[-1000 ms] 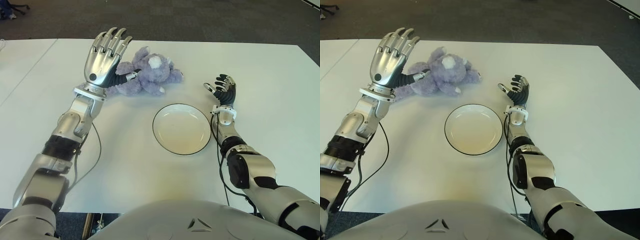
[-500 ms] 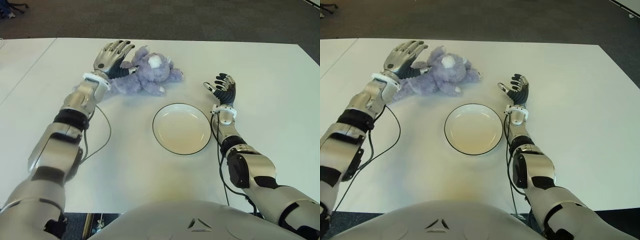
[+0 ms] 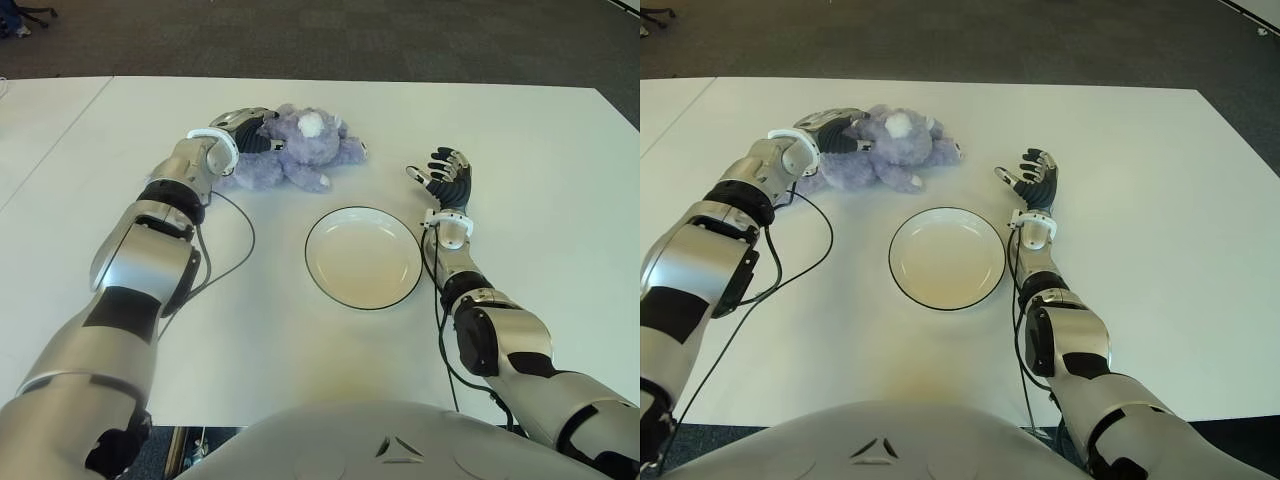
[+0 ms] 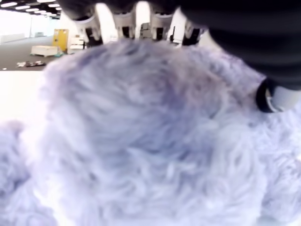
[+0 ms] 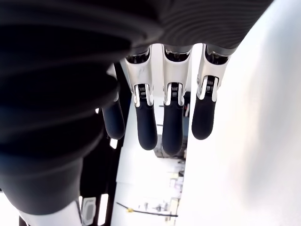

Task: Put the doll into the plate.

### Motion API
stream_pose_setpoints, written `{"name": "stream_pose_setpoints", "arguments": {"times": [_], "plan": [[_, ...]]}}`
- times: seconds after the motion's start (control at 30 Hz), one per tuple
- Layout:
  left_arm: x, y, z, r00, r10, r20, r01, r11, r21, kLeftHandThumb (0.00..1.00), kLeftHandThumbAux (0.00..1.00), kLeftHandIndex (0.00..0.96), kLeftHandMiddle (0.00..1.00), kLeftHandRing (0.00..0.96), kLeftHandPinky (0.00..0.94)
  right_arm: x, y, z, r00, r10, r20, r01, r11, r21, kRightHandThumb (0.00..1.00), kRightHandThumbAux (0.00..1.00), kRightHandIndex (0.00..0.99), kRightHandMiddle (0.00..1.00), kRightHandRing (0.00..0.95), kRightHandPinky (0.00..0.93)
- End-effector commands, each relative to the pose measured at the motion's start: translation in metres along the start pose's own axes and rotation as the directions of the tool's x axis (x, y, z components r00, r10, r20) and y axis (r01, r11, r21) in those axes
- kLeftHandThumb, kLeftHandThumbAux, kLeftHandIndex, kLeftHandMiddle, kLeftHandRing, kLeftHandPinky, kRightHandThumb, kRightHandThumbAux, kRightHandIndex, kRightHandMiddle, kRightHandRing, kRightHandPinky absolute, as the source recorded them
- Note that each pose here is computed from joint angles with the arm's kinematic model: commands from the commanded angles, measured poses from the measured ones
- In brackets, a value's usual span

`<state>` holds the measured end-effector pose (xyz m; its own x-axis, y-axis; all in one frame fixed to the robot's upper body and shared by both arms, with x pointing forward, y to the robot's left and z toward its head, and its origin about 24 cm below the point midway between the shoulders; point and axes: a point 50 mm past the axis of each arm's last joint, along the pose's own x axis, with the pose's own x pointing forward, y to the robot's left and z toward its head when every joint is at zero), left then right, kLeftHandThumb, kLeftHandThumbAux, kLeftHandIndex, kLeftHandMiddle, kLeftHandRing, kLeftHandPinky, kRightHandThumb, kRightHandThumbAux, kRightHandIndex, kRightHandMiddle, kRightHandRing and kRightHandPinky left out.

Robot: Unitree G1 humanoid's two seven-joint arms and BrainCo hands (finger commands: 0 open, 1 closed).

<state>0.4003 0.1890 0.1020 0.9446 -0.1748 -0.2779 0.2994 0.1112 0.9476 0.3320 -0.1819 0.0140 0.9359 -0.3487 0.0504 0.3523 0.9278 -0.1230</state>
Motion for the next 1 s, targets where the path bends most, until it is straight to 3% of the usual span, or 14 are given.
{"name": "stream_pose_setpoints", "arguments": {"times": [0.03, 0.3, 0.43, 0.57, 0.77, 0.93, 1.0], "plan": [[-0.001, -0.027, -0.01, 0.982, -0.151, -0.113, 0.153, 0.988, 0.009, 0.245, 0.318, 0.0, 0.0, 0.0, 0.0, -0.085, -0.015, -0.097, 0.906, -0.003, -0.424, -0.029, 0.997, -0.071, 0.0, 0.857, 0.278, 0.327, 0.348, 0.331], [-0.003, -0.044, -0.009, 0.961, -0.237, -0.145, 0.249, 0.966, 0.071, 0.193, 0.322, 0.0, 0.0, 0.0, 0.0, -0.085, -0.017, -0.098, 0.906, -0.006, -0.424, -0.024, 0.998, -0.066, 0.0, 0.87, 0.291, 0.324, 0.35, 0.332], [-0.006, -0.068, -0.009, 0.941, -0.294, -0.166, 0.305, 0.951, 0.047, 0.157, 0.324, 0.0, 0.0, 0.0, 0.0, -0.086, -0.018, -0.098, 0.905, -0.005, -0.425, -0.026, 0.997, -0.067, 0.0, 0.871, 0.291, 0.322, 0.348, 0.322], [-0.008, -0.077, -0.008, 0.927, -0.335, -0.168, 0.341, 0.94, 0.007, 0.124, 0.322, 0.0, 0.0, 0.0, 0.0, -0.086, -0.018, -0.099, 0.904, -0.002, -0.427, -0.026, 0.998, -0.059, 0.0, 0.875, 0.291, 0.321, 0.345, 0.318], [-0.014, -0.096, -0.008, 0.892, -0.439, -0.102, 0.431, 0.897, -0.095, 0.012, 0.328, 0.0, 0.0, 0.0, 0.0, -0.087, -0.019, -0.099, 0.905, -0.023, -0.425, 0.005, 0.999, -0.045, 0.0, 0.879, 0.293, 0.327, 0.349, 0.335], [-0.018, -0.101, -0.011, 0.875, -0.48, -0.066, 0.47, 0.874, -0.126, 0.0, 0.337, 0.0, 0.0, 0.0, 0.0, -0.087, -0.019, -0.099, 0.906, -0.026, -0.423, 0.009, 0.999, -0.042, 0.0, 0.878, 0.292, 0.329, 0.351, 0.342], [-0.022, -0.102, -0.014, 0.846, -0.533, -0.033, 0.523, 0.84, -0.143, 0.0, 0.345, 0.0, 0.0, 0.0, 0.0, -0.088, -0.018, -0.099, 0.906, -0.026, -0.423, 0.013, 0.999, -0.033, 0.0, 0.873, 0.289, 0.332, 0.353, 0.357]]}}
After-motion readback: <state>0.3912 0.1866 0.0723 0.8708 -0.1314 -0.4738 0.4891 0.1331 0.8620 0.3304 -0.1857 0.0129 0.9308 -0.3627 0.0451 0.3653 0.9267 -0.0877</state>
